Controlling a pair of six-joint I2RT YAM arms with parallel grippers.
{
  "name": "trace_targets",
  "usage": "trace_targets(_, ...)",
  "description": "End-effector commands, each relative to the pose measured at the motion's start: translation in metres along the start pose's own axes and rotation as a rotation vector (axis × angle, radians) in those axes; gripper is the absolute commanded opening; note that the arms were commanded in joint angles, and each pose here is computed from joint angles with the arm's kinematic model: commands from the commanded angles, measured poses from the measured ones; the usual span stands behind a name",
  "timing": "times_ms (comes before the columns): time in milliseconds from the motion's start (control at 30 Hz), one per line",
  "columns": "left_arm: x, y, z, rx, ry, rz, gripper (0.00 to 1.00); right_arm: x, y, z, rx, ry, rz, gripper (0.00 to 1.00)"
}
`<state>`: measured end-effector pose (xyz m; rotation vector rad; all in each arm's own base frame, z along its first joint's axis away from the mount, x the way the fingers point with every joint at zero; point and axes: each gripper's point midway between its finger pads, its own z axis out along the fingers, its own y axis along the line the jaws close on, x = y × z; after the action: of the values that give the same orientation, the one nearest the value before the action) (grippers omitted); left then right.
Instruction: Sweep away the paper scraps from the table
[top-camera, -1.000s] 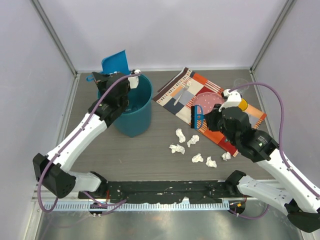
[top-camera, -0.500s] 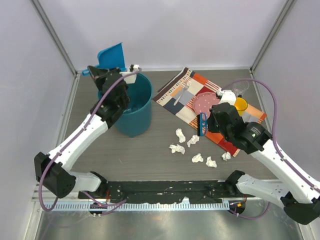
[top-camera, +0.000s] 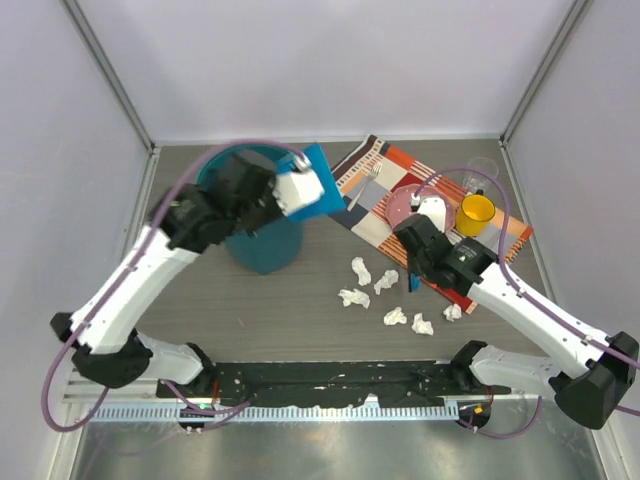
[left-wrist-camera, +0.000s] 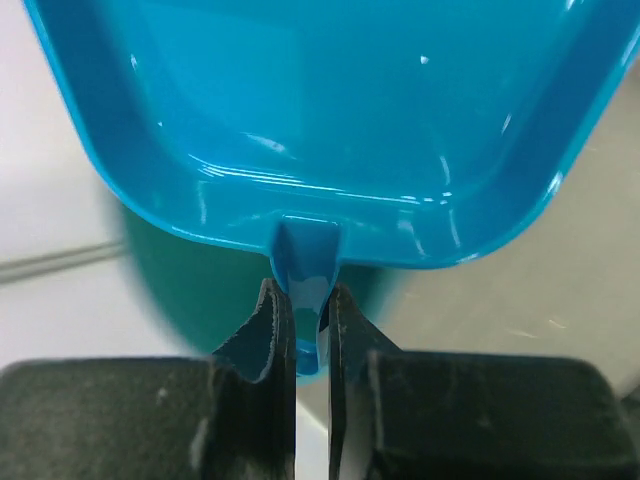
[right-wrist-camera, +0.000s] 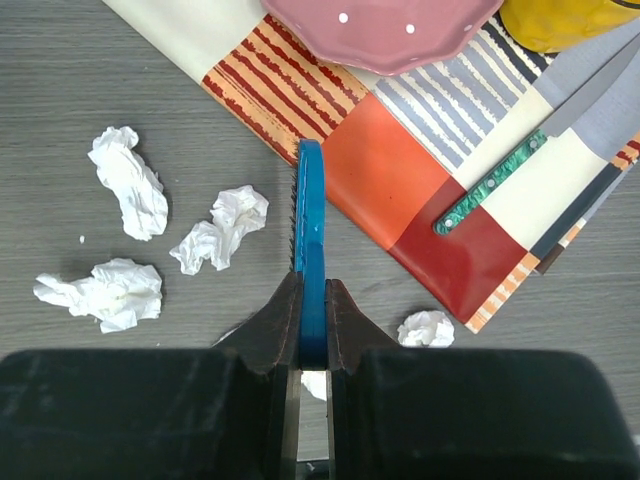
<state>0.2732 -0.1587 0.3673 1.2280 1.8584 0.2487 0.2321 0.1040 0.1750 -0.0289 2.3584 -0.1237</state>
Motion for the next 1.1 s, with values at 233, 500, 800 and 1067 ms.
trace_targets(233, 0.120, -0.225, 0.000, 0.803, 0.481, 0.161, 0.00, -0.014, 0.012, 0.015, -0.082, -0.092, 0.064, 0.01)
trace_targets(500, 0.172, -0.276, 0.033, 0.868, 0.729, 0.325, 0.00, -0.015, 0.017, 0.022, -0.096, -0.102, 0.051, 0.01)
trace_targets(800, 0.183, -0.280, 0.088, 0.733, 0.832, 0.364, 0.00, -0.004, 0.031, 0.031, -0.140, -0.037, 0.002, 0.01)
trace_targets(1067, 0.181, -0.275, 0.118, 0.699, 0.847, 0.291, 0.00, 0.011, 0.057, 0.035, -0.260, 0.018, 0.039, 0.01)
